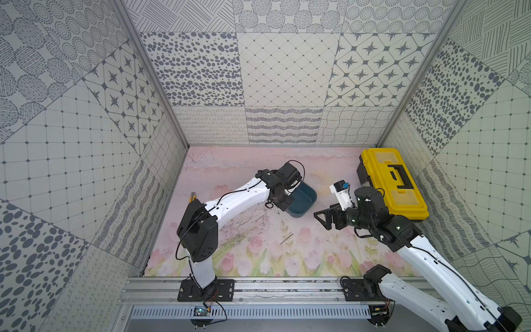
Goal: Put the nails on the desktop into the storage box
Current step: Place the nail in the storage box.
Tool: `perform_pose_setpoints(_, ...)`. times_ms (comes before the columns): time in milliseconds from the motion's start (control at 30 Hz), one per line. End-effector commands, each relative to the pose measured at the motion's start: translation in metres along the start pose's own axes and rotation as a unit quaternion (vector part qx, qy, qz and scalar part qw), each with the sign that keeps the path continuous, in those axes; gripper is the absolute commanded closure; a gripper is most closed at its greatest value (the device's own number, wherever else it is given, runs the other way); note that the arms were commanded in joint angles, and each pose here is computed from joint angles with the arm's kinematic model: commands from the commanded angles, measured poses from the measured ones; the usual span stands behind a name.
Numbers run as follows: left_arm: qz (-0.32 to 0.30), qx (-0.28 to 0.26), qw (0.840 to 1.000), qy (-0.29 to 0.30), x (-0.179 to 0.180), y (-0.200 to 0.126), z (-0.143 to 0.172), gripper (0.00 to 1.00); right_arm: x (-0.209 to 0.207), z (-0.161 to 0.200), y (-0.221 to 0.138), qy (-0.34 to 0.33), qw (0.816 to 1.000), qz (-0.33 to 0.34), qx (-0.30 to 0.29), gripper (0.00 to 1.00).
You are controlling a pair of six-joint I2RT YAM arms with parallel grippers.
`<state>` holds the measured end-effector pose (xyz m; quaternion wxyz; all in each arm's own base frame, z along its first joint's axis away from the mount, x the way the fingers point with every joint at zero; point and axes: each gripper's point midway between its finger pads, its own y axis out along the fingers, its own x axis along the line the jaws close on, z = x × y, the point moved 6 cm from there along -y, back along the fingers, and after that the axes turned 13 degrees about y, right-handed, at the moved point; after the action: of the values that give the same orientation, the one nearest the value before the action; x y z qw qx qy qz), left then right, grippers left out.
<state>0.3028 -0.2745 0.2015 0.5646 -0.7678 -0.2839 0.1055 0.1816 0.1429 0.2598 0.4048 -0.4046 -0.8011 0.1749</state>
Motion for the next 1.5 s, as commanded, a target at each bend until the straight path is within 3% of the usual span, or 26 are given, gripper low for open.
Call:
perform_pose_setpoints(0,0.005,0.018,0.999,0.034,0.011,0.003,-0.012,1.00,0.005,-0.007,-0.001,-0.017,1.000,-0.009,-0.012,0.03)
perform_pose_setpoints(500,0.031,0.007,0.999,0.029,0.020,0.046,-0.061,1.00,0.002,-0.008,0.001,-0.017,1.000,0.000,-0.014,0.03)
perform_pose_setpoints(1467,0.056,0.021,0.998,-0.012,0.029,0.121,-0.063,1.00,-0.005,-0.007,0.007,-0.002,1.000,0.006,-0.003,0.03)
